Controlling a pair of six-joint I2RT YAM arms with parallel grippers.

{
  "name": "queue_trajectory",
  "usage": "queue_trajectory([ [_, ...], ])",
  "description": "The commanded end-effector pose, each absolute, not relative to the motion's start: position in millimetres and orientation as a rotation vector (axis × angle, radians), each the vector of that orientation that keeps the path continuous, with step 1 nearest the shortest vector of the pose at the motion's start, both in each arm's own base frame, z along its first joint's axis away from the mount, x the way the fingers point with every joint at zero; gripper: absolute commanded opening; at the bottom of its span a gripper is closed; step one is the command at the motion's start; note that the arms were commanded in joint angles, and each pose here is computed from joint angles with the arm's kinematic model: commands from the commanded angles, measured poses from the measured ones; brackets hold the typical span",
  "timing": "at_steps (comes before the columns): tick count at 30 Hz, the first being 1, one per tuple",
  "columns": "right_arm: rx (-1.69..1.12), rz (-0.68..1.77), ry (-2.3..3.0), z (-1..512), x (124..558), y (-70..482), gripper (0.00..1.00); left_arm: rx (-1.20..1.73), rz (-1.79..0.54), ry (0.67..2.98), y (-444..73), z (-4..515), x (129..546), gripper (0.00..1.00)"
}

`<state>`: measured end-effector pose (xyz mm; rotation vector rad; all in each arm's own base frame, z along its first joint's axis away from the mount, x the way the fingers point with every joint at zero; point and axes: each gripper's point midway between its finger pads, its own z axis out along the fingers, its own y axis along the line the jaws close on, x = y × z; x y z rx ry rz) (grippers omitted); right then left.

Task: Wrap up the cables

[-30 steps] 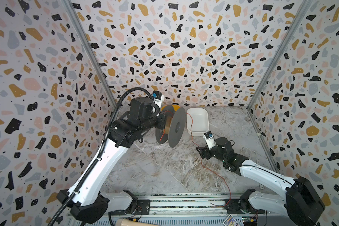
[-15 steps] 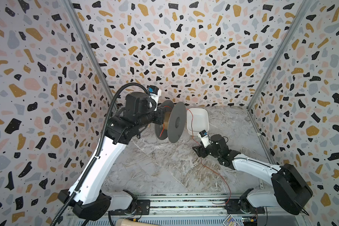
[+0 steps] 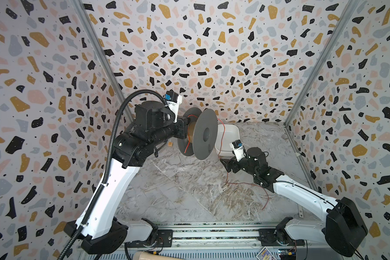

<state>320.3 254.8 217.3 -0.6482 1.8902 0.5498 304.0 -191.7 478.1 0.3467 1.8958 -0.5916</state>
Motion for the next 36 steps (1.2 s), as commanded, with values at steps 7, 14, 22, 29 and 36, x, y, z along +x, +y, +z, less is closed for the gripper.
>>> queue_trajectory([
  [7, -0.631, 0.563, 1.771, 276, 314, 250, 0.9, 0.322, -0.694, 1.624, -185, 561, 282, 0.0],
  [14, -0.668, 0.636, 1.695, 302, 292, 250, 0.89, 0.325, -0.716, 1.573, -183, 575, 274, 0.0],
  [22, -0.704, 0.659, 1.623, 321, 274, 251, 0.9, 0.308, -0.7, 1.526, -174, 593, 266, 0.0],
  [29, -0.674, 0.608, 1.622, 327, 278, 245, 0.9, 0.298, -0.692, 1.487, -168, 607, 260, 0.0],
  [36, -0.59, 0.518, 1.628, 339, 288, 229, 0.9, 0.302, -0.701, 1.454, -167, 616, 254, 0.0],
])
